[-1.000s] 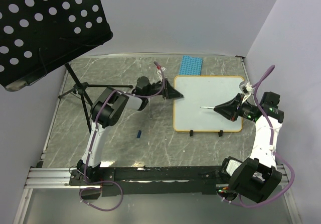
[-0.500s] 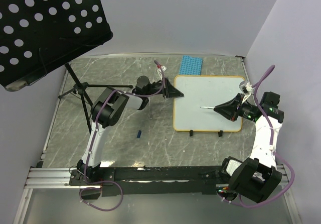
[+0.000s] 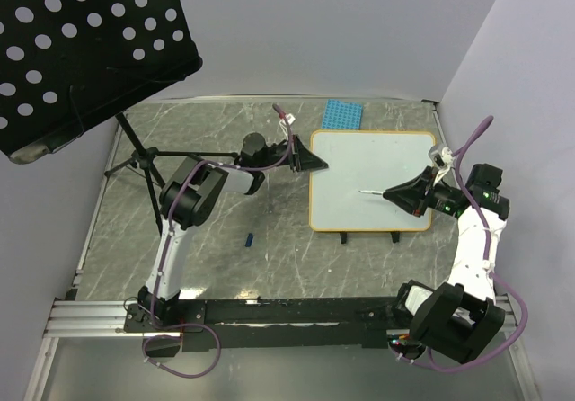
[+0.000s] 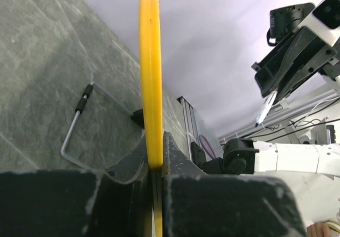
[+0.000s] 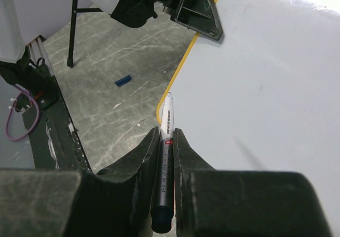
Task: Write a sentence on the whiteboard
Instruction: Pick up the whiteboard from the whiteboard stand, then hold the whiteboard at the center of the board.
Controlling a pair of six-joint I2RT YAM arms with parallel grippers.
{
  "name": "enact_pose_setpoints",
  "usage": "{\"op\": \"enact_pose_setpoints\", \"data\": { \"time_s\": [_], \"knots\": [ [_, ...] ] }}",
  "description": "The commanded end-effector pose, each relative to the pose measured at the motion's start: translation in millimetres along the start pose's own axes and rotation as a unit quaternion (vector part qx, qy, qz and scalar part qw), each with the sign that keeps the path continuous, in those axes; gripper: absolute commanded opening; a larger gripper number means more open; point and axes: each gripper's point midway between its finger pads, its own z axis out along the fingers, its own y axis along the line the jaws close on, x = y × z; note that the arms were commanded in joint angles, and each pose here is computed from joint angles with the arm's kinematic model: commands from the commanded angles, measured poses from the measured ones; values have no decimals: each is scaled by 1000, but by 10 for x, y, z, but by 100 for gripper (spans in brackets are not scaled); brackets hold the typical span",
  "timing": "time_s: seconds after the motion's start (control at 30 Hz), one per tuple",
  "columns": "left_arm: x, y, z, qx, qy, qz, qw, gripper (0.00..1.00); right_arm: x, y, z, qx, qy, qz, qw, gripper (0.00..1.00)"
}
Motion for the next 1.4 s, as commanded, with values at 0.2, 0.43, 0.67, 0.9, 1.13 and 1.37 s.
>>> {"op": "enact_pose_setpoints", "data": {
  "time_s": [0.2, 0.43, 0.67, 0.9, 1.13, 1.37],
  "knots": [
    [-745, -1170, 40, 93, -70, 157, 981, 1, -251, 106, -21, -12, -23, -55, 998, 0],
    [-1017, -1504, -5, 100, -102, 195, 970, 1, -525, 250, -64, -20, -24, -61, 998, 0],
    [-1348, -1773, -189, 79, -152, 245, 954, 1, -836, 473, -94, -38, -16, -61, 997, 0],
    [-1530, -1832, -580, 51, -201, 252, 945, 1, -878, 682, 44, -71, 22, -75, 994, 0],
    [-1652, -1933, -912, 18, -228, 272, 935, 1, -881, 794, 329, -84, 53, -115, 988, 0],
    [-1491, -1682, -1241, -89, -217, 298, 925, 1, -923, 892, 580, -119, 75, -130, 982, 0]
  ]
}}
